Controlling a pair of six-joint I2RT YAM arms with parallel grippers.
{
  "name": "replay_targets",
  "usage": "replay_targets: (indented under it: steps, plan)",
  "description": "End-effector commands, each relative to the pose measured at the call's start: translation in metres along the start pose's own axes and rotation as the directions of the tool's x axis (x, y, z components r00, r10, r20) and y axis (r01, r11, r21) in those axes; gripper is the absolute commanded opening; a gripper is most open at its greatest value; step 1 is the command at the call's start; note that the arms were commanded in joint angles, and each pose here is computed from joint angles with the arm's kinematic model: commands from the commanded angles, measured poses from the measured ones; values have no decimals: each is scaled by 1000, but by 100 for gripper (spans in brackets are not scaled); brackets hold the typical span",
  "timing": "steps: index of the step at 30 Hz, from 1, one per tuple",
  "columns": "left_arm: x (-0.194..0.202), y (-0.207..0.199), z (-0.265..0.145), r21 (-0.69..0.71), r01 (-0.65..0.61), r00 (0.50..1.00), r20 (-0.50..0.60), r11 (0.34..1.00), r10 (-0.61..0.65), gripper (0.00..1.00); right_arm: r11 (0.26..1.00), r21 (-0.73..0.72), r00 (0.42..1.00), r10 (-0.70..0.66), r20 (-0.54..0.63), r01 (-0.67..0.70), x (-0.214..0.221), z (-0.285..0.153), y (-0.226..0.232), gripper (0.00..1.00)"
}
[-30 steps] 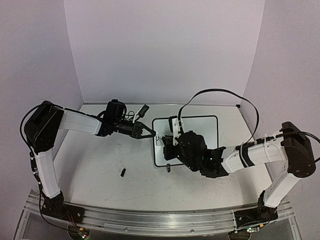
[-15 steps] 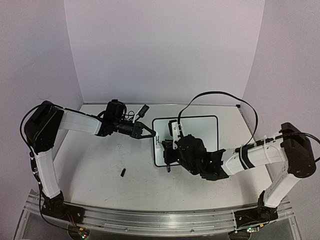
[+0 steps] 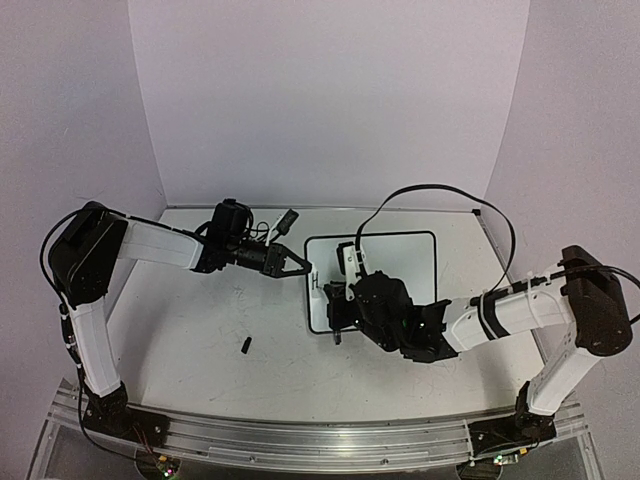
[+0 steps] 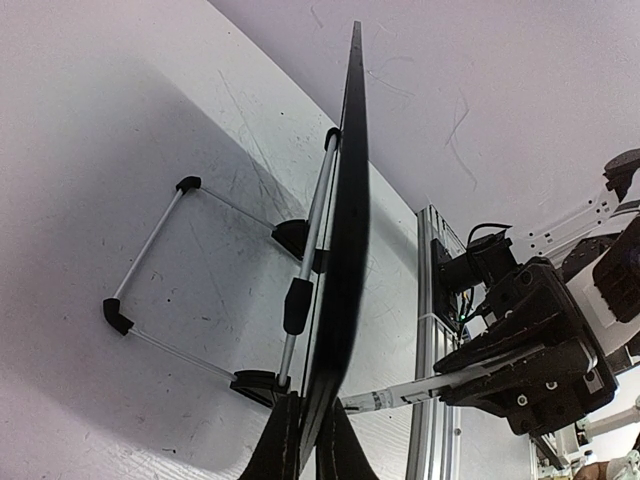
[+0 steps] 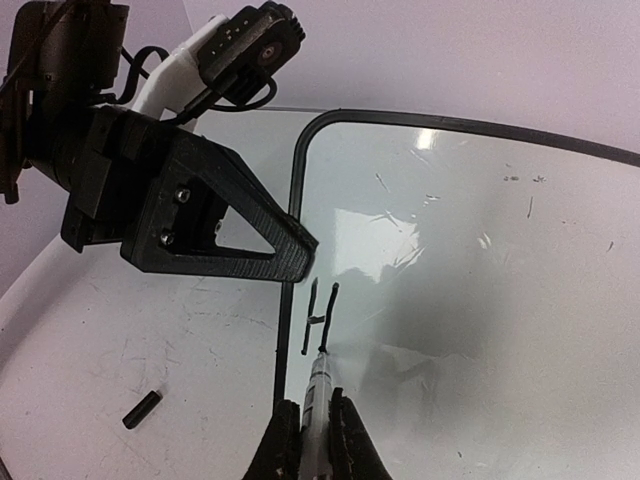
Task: Write a sentence on the whiteboard
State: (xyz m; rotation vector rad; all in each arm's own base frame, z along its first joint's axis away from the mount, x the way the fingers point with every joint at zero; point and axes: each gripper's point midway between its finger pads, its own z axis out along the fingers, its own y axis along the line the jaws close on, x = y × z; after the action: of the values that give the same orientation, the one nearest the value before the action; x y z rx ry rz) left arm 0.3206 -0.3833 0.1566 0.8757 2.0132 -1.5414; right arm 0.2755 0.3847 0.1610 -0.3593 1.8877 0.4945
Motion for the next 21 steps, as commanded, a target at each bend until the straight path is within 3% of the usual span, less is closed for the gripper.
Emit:
replay_targets:
  steps: [1, 9, 21]
  plan:
    - [-2, -24, -3, 57, 11, 1000, -13, 998, -10, 0, 999, -26, 999, 27, 35, -26, -19, -13, 2, 0]
    - [-2, -25, -2, 60, 10, 1000, -14, 998, -9, 0, 994, -39, 993, 101, 63, -99, -32, -23, -14, 0]
    - [-1, -24, -2, 59, 12, 1000, -16, 998, -11, 0, 997, -32, 994, 77, 74, -75, -32, -12, -9, 0]
